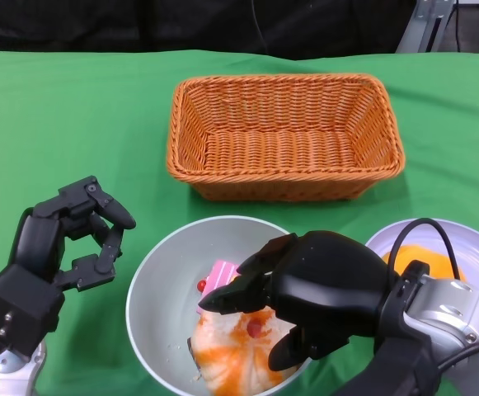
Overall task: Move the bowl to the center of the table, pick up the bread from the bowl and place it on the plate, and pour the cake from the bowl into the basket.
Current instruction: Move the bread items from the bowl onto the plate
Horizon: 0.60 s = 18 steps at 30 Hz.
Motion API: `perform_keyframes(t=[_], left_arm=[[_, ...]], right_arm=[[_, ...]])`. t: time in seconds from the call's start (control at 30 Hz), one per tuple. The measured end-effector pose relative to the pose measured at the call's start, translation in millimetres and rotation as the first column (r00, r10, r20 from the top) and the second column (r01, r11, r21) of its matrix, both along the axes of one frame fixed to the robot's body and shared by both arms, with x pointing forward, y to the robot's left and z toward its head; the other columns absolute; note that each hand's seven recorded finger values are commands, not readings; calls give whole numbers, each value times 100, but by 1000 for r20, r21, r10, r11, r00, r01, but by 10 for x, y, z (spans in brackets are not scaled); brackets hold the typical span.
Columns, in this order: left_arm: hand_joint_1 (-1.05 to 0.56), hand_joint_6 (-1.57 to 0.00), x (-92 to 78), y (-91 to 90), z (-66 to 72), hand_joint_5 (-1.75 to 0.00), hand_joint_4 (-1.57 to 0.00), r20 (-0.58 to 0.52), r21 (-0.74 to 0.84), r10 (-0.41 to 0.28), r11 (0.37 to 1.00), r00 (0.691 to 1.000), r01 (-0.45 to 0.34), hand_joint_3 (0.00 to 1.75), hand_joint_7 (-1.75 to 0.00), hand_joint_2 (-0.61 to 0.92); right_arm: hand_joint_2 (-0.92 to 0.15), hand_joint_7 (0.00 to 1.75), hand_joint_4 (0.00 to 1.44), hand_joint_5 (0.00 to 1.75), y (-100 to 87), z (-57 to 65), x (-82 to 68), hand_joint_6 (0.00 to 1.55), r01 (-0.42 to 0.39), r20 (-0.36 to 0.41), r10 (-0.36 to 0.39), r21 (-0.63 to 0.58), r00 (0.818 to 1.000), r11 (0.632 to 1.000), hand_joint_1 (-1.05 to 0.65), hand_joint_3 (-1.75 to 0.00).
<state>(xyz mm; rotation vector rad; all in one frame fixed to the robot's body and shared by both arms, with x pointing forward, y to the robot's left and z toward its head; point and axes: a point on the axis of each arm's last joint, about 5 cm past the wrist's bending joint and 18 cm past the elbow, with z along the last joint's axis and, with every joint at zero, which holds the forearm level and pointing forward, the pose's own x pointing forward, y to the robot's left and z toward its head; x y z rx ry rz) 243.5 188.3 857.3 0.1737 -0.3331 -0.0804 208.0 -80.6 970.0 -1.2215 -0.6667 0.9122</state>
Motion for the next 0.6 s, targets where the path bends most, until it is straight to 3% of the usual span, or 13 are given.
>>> perform_keyframes(t=[0.33,0.6], left_arm=[[-2,-77,0,-4,0,-165,-81,0,3,0,1000,1000,0,105,-138,62],[-2,-78,1,-14,-1,-159,-81,2,23,8,1000,1000,-8,108,-137,59]], right_arm=[[-85,0,44,2,3,-5,-8,48,-15,21,15,5,1000,1000,-64,-1],[-86,3,48,4,-19,-94,6,57,15,129,-5,-76,992,997,-69,0]])
